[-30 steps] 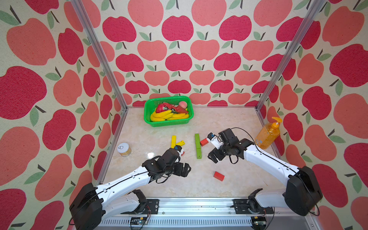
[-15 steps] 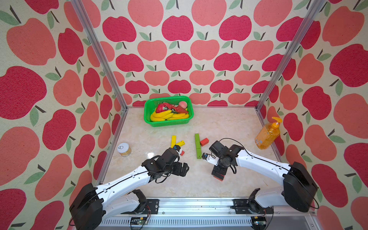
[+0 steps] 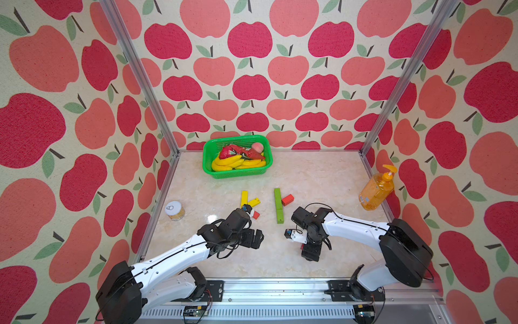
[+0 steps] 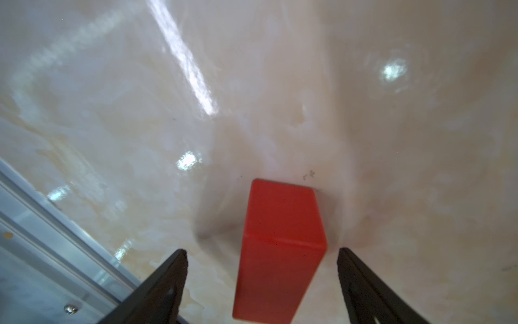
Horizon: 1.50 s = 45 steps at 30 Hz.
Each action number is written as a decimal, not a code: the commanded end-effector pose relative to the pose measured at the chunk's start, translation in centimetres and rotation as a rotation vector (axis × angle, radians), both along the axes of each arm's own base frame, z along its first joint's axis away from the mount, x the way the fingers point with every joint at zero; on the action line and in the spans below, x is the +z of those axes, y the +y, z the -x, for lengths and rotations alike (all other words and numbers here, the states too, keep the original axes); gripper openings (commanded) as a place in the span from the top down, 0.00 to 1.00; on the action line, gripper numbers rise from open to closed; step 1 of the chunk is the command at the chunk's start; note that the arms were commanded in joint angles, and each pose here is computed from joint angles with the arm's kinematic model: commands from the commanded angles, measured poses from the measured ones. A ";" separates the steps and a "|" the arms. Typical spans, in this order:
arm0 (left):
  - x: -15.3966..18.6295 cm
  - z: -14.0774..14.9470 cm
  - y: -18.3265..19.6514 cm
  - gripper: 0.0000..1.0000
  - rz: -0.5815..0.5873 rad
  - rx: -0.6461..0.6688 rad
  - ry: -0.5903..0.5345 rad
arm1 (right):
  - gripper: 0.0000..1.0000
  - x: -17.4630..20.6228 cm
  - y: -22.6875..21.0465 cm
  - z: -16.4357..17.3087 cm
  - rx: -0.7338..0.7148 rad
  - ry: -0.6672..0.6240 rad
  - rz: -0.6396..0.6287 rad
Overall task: Assemble the letter k with building blocks
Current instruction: Pick up the building block from the center of the board.
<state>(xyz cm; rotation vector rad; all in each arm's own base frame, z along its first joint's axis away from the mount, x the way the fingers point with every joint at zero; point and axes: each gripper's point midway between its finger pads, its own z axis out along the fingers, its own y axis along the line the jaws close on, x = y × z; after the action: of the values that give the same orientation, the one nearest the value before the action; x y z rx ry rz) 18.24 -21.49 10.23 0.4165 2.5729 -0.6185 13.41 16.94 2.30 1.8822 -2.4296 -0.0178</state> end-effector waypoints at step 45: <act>6.4 -4.4 1.7 0.02 -0.092 -0.074 -0.168 | 0.91 5.4 4.2 -11.5 -0.362 -0.224 -0.340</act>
<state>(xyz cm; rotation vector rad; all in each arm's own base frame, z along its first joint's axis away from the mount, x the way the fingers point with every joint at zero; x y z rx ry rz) 22.25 -19.78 15.25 0.5168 2.4857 -0.4488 24.59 20.13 7.32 1.5903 -3.0448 -0.2000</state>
